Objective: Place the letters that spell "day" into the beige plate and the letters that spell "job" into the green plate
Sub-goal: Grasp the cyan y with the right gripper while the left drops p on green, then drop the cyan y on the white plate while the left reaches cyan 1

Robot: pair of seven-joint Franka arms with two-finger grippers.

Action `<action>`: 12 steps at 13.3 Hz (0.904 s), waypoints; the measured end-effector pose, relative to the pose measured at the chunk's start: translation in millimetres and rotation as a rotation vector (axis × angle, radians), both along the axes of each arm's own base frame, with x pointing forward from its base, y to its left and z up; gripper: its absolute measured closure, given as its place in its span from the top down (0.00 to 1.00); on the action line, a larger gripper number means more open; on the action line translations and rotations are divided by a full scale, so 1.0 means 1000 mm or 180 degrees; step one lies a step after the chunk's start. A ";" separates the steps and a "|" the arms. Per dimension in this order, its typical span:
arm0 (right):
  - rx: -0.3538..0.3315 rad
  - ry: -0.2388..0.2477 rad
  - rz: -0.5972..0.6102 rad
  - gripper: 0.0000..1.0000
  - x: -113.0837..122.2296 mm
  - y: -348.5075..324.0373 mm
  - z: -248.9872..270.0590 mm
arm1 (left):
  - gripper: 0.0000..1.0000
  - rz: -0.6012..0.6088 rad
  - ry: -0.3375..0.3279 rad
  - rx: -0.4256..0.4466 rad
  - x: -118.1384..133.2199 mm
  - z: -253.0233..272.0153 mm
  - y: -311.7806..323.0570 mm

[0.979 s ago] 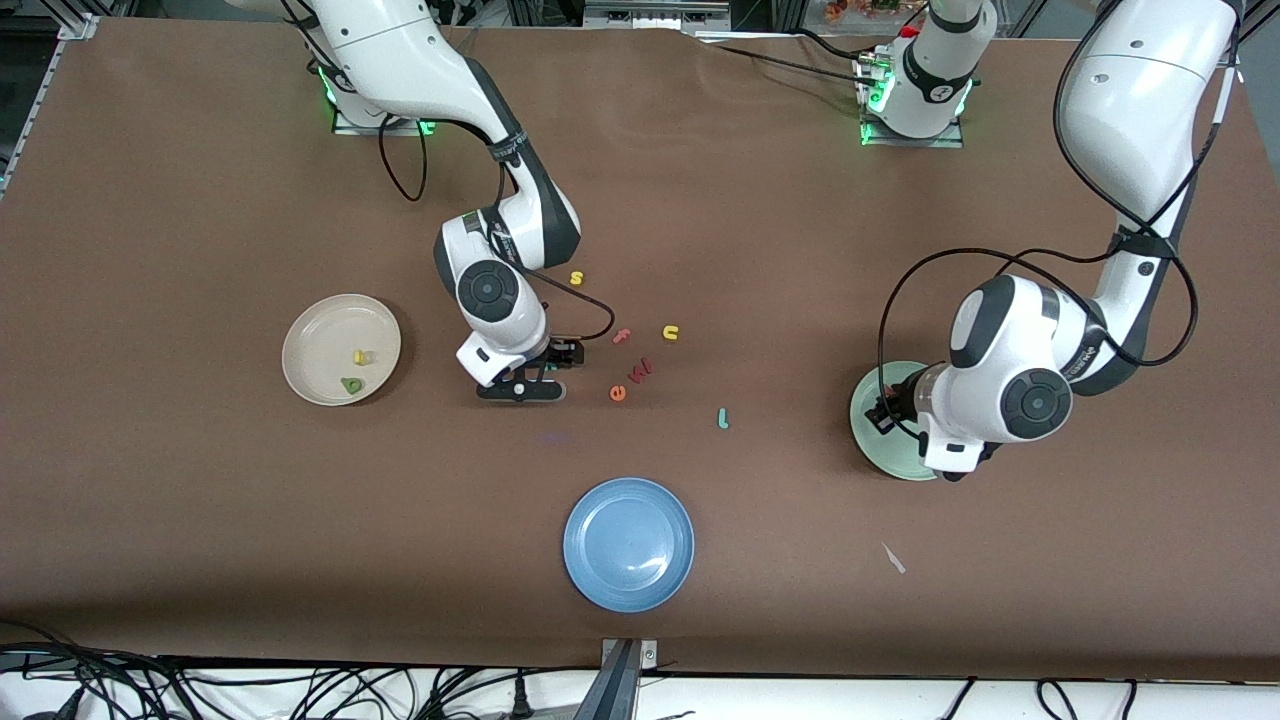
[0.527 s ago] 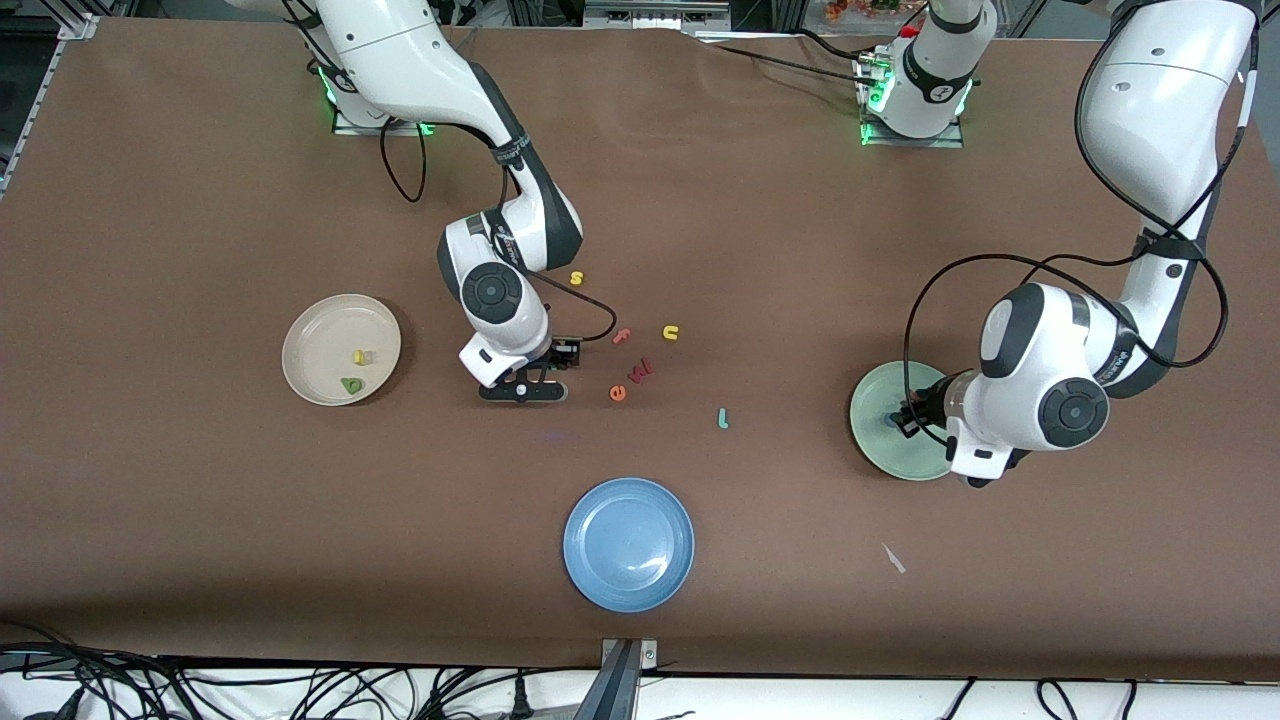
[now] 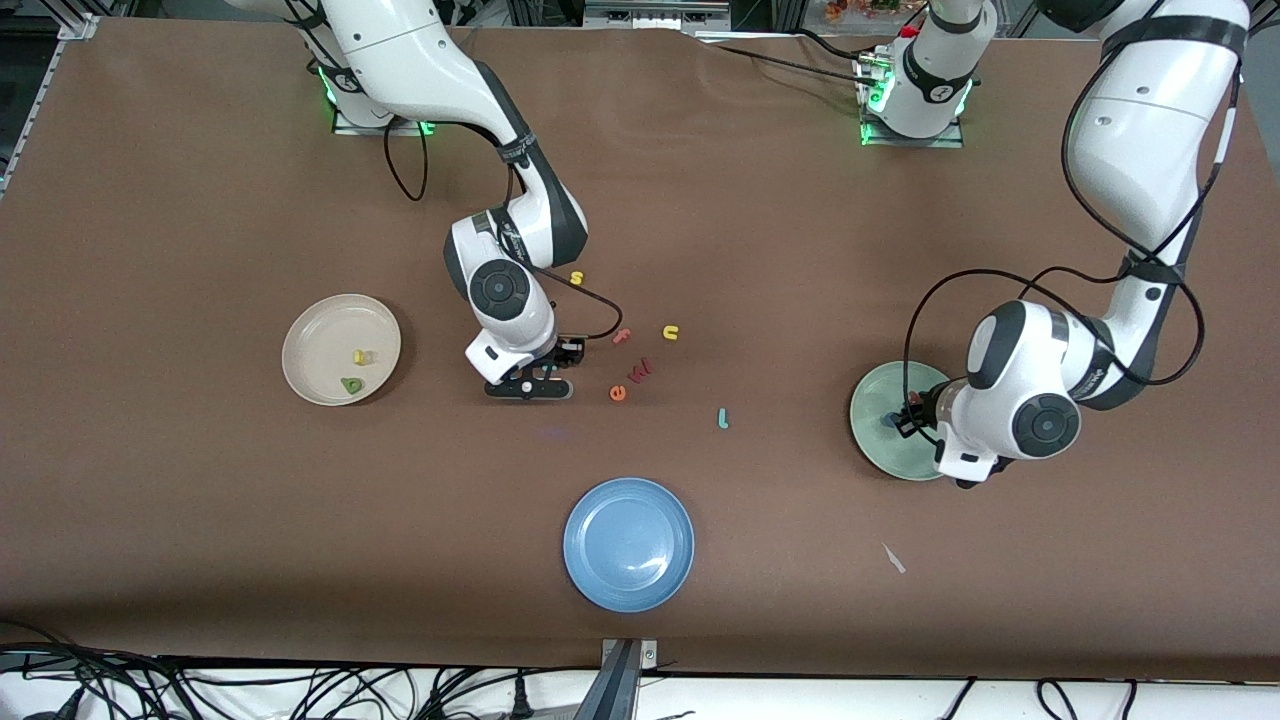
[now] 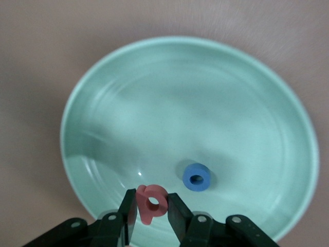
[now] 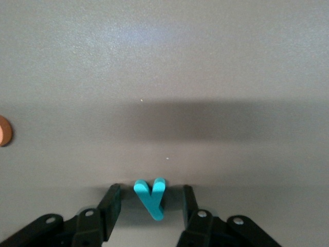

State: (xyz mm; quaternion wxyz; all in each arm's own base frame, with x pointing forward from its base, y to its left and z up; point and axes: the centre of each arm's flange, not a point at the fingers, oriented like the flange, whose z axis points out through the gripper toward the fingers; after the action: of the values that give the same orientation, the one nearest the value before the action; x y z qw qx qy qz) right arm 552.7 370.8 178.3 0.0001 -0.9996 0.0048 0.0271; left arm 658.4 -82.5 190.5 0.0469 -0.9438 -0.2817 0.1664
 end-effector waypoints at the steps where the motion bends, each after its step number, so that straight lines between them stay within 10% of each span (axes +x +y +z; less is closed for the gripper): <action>1: 0.0000 -0.0001 -0.0003 0.50 0.000 0.000 0.000 | 0.29 -0.0006 0.0044 -0.0005 -0.003 -0.009 -0.001; 3: 0.0002 -0.0007 -0.0010 0.26 0.001 0.000 0.001 | 0.33 -0.0011 0.0068 -0.0012 -0.004 -0.015 -0.001; 9: 0.0027 0.0003 -0.0078 0.23 0.010 0.006 0.017 | 0.93 -0.0033 -0.0053 -0.0041 0.003 0.004 -0.009; 12: -0.0042 0.0074 -0.0129 0.23 0.029 -0.012 0.040 | 1.00 -0.0091 -0.0190 -0.0056 0.010 0.030 -0.023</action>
State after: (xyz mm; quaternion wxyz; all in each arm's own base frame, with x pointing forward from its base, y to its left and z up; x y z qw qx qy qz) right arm 581.3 359.2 217.8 -0.0059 -0.9989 0.0252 0.0386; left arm 668.2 -105.0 220.2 0.0325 -0.9527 -0.2679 0.1399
